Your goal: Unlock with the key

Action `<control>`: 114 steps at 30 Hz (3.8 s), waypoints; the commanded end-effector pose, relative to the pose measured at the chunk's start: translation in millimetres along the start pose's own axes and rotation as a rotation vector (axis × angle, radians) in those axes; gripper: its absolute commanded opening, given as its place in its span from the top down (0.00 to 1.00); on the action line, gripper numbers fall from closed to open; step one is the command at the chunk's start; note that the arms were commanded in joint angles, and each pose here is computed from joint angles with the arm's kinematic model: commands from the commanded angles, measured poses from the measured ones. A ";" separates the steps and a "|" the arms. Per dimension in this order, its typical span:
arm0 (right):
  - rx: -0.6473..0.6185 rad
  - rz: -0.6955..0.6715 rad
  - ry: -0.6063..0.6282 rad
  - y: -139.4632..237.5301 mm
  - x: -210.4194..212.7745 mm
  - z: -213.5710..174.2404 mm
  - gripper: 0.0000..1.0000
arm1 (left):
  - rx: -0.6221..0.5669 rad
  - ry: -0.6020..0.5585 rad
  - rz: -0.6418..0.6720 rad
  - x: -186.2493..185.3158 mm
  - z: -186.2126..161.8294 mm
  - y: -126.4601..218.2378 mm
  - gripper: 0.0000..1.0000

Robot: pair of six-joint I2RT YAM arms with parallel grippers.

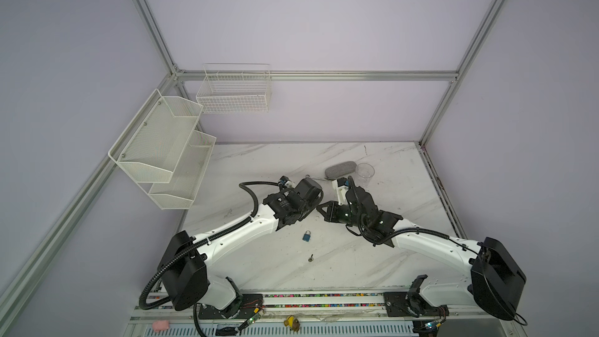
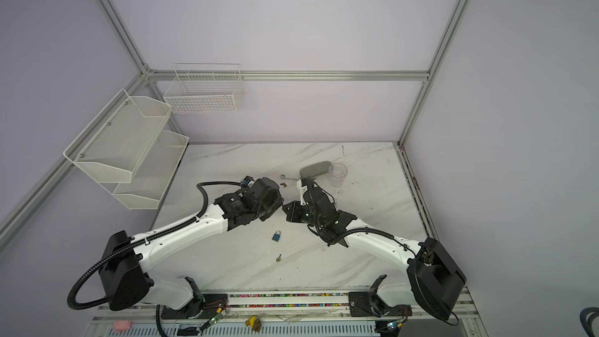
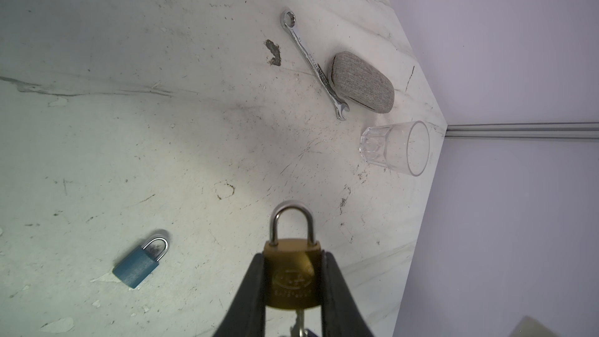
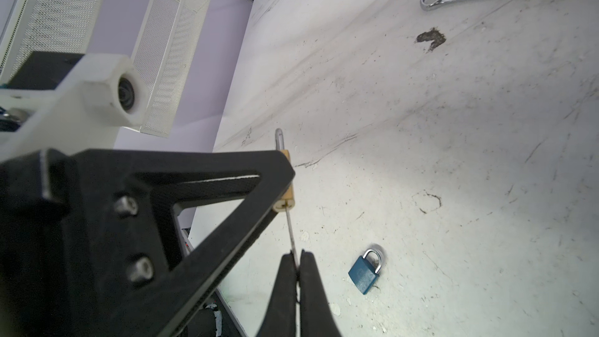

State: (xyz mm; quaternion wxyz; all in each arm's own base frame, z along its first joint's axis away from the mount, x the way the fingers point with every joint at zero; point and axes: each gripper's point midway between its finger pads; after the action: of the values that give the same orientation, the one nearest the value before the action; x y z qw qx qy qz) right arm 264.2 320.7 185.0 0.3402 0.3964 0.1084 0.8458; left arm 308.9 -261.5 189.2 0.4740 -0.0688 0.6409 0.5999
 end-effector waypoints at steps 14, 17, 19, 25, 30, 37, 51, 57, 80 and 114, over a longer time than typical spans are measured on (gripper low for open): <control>-0.038 0.003 -0.002 -15.3 9.7 11.0 1.00 | -0.017 0.034 -0.042 -12.7 5.3 6.1 1.00; -0.044 0.019 0.012 -15.2 14.3 13.4 1.00 | -0.025 0.036 -0.040 -10.6 6.6 6.2 1.00; -0.054 0.008 0.015 -11.9 14.3 16.6 1.00 | -0.033 0.036 -0.039 -9.3 8.4 6.7 1.00; -0.068 -0.003 0.041 -1.3 16.4 20.7 1.00 | -0.063 0.027 -0.024 -4.5 14.5 10.2 1.00; -0.047 -0.004 0.049 -0.9 17.8 14.4 1.00 | -0.078 0.021 -0.015 -1.6 17.3 9.5 1.00; -0.028 0.007 0.055 -7.1 24.6 6.4 1.00 | -0.078 0.023 -0.020 -3.3 17.2 9.8 1.00; -0.056 -0.055 0.057 -7.5 18.3 13.7 1.00 | -0.065 0.033 -0.048 -7.6 18.4 20.1 1.00; -0.044 -0.043 0.059 -11.0 18.5 9.9 1.00 | -0.069 0.033 -0.056 -9.4 19.9 21.2 1.00; -0.044 -0.068 0.088 1.7 18.2 8.1 1.00 | -0.085 0.032 -0.054 -7.5 22.2 21.1 1.00; -0.076 -0.061 0.100 -1.0 26.8 15.3 1.00 | -0.060 0.033 -0.062 -10.1 17.1 19.9 1.00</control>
State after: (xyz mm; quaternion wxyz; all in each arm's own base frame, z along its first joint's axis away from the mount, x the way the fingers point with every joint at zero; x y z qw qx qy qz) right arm 259.3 335.0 199.3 0.3692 0.3474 0.1196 0.8536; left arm 311.1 -247.1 204.6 0.4753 -0.0955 0.6248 0.6120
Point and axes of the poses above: each gripper's point midway between its finger pads, its own y axis back along the fingers, its own x axis along the line the jaws close on, z = x × y, and after that the axes turned 12 degrees about y, right-handed
